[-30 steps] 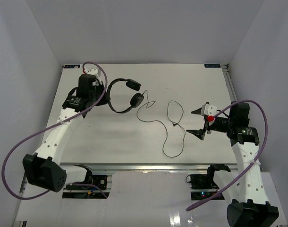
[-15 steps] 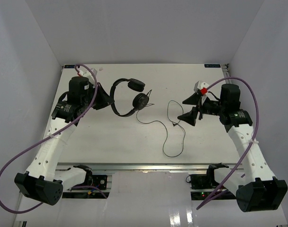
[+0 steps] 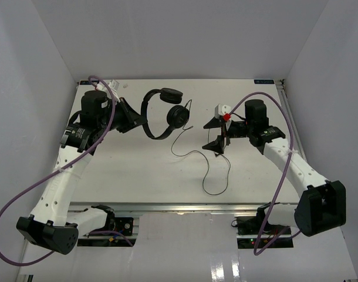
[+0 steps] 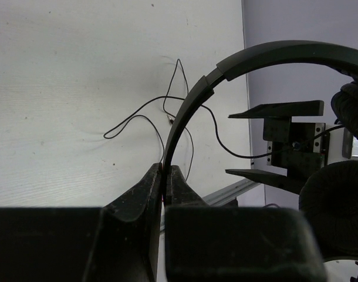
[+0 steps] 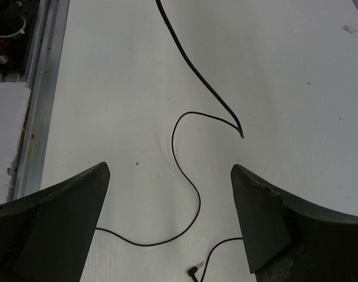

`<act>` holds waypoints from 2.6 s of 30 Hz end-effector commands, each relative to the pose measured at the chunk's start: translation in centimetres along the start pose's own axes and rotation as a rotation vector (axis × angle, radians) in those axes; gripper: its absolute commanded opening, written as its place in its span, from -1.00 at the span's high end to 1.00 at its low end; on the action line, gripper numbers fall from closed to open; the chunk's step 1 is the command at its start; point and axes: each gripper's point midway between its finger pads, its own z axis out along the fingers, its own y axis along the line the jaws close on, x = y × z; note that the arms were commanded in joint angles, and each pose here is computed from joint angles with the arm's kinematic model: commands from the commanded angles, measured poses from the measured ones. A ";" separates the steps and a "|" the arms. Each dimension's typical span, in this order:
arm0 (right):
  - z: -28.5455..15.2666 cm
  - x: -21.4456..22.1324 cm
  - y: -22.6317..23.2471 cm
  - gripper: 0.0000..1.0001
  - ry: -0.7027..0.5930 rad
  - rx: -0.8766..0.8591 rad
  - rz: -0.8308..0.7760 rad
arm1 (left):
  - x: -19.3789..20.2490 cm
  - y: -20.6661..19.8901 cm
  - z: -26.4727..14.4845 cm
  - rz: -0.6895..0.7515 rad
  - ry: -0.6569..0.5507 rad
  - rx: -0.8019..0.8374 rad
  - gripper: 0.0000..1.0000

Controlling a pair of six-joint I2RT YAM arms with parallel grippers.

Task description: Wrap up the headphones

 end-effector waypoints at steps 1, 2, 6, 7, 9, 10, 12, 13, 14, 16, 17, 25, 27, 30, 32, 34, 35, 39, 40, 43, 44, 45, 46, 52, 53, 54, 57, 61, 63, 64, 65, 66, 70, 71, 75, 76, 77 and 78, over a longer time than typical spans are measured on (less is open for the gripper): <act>1.3 -3.4 -2.6 -0.80 -0.055 0.011 -0.266 | -0.9 -2.9 -0.9 -0.015 -0.016 0.101 1.00; 1.6 -3.4 -2.7 -0.80 -0.054 0.007 -0.274 | -0.9 -2.9 -0.9 -0.018 -0.014 0.102 1.00; 3.3 -3.8 -3.9 -0.84 -0.067 0.011 -0.303 | -0.7 -3.3 -1.0 -0.021 -0.007 0.120 1.00; 3.7 -4.2 -4.1 -0.86 -0.079 0.014 -0.307 | -0.7 -3.4 -1.1 -0.021 -0.006 0.126 1.00; 4.6 -4.1 -4.6 -0.94 -0.089 0.015 -0.292 | -0.9 -3.9 -1.3 -0.027 -0.010 0.140 1.00; 4.9 -4.1 -4.8 -0.97 -0.096 0.021 -0.276 | -1.0 -4.1 -1.5 -0.030 -0.011 0.147 1.00; 5.4 -4.0 -5.0 -0.99 -0.111 0.027 -0.219 | -1.1 -4.6 -1.9 -0.033 -0.018 0.164 1.00; 5.4 -4.4 -5.2 -0.92 -0.124 0.034 -0.232 | -1.2 -4.7 -2.0 -0.033 -0.021 0.167 1.00; 5.7 -4.1 -5.3 -0.86 -0.136 0.035 -0.182 | -1.3 -5.1 -2.3 -0.039 -0.028 0.179 1.00; 6.2 -4.0 -5.3 -0.77 -0.165 0.025 -0.109 | -1.6 -5.9 -2.8 -0.049 -0.037 0.209 1.00; 6.4 -4.2 -5.2 -0.70 -0.183 0.018 -0.087 | -1.7 -6.3 -3.1 -0.053 -0.040 0.222 1.00; 8.3 -4.9 -3.9 -0.10 -0.241 -0.054 0.006 | -2.6 -9.0 -4.9 -0.112 -0.077 0.330 1.00; 8.3 -5.1 -2.9 0.00 -0.260 -0.084 0.096 | -2.9 -9.7 -5.5 -0.125 -0.085 0.364 1.00; 7.6 -7.0 -1.6 0.13 -0.347 -0.112 0.113 | -3.5 -10.8 -6.0 -0.141 -0.098 0.401 1.00; 7.2 -7.8 -1.0 0.30 -0.373 -0.120 0.137 | -3.8 -11.3 -6.2 -0.146 -0.101 0.416 1.00; 6.9 -8.1 -0.1 0.62 -0.381 -0.124 0.159 | -4.4 -11.8 -6.5 -0.165 -0.120 0.437 1.00; 6.8 -8.1 0.3 0.67 -0.381 -0.123 0.163 | -4.7 -12.1 -6.5 -0.178 -0.131 0.451 1.00; 6.5 -7.5 1.2 0.76 -0.354 -0.119 0.168 | -5.8 -12.6 -6.3 -0.232 -0.170 0.487 1.00; 6.4 -7.2 1.3 0.78 -0.341 -0.118 0.163 | -6.1 -12.8 -6.4 -0.241 -0.183 0.498 1.00; 5.9 -7.1 1.9 0.84 -0.317 -0.116 0.147 | -6.9 -12.7 -5.8 -0.257 -0.212 0.495 1.00; 5.7 -7.4 2.1 0.85 -0.317 -0.114 0.121 | -7.3 -12.6 -5.6 -0.268 -0.227 0.491 1.00; 5.6 -6.8 2.3 0.85 -0.286 -0.115 0.145 | -7.6 -12.5 -5.4 -0.276 -0.239 0.486 1.00; 5.5 -6.8 2.2 0.85 -0.267 -0.108 0.144 | -7.9 -12.4 -5.2 -0.287 -0.249 0.480 1.00; 4.7 -4.0 0.8 0.85 -0.074 0.016 0.101 | -10.0 -11.3 -3.5 -0.330 -0.335 0.434 1.00; 4.4 -3.7 0.0 0.85 -0.037 0.062 0.083 | -10.2 -11.0 -3.2 -0.340 -0.344 0.424 1.00; 4.1 -3.2 -0.5 0.85 0.002 0.095 0.063 | -10.5 -10.6 -2.7 -0.349 -0.358 0.407 1.00; 2.9 -1.3 -2.1 0.85 0.146 0.183 0.023 | -11.2 -9.5 -1.6 -0.368 -0.399 0.360 1.00; 0.2 0.7 -4.8 0.85 0.374 0.319 -0.035 | -11.4 -8.1 0.2 -0.348 -0.427 0.293 1.00; -1.5 0.0 -6.3 0.85 0.452 0.379 -0.105 | -11.1 -7.5 1.8 -0.305 -0.419 0.244 1.00; -2.3 0.0 -6.6 0.85 0.498 0.388 -0.142 | -10.7 -7.1 2.5 -0.276 -0.411 0.202 1.00; -3.3 -0.2 -7.1 0.85 0.551 0.413 -0.187 | -10.7 -6.8 3.0 -0.250 -0.422 0.165 1.00; -4.2 -0.8 -7.2 0.85 0.589 0.421 -0.222 | -10.4 -7.0 3.4 -0.201 -0.426 0.142 1.00; -7.0 -3.8 -7.0 0.85 0.693 0.483 -0.441 | -8.6 -5.9 6.0 -0.123 -0.395 0.056 1.00; -7.7 -4.5 -6.8 0.85 0.723 0.507 -0.496 | -8.1 -5.7 6.5 -0.117 -0.384 0.044 1.00; -8.6 -6.4 -5.8 0.85 0.808 0.521 -0.688 | -6.7 -4.9 8.2 -0.071 -0.346 0.009 1.00; -9.2 -7.2 -5.7 0.85 0.823 0.553 -0.727 | -6.2 -4.7 8.6 -0.051 -0.332 0.000 1.00; -9.6 -7.9 -5.5 0.85 0.832 0.572 -0.761 | -5.9 -4.5 9.0 -0.036 -0.320 -0.008 1.00; -9.3 -8.7 -5.1 0.85 0.825 0.575 -0.796 | -5.6 -4.3 9.4 -0.028 -0.307 -0.016 1.00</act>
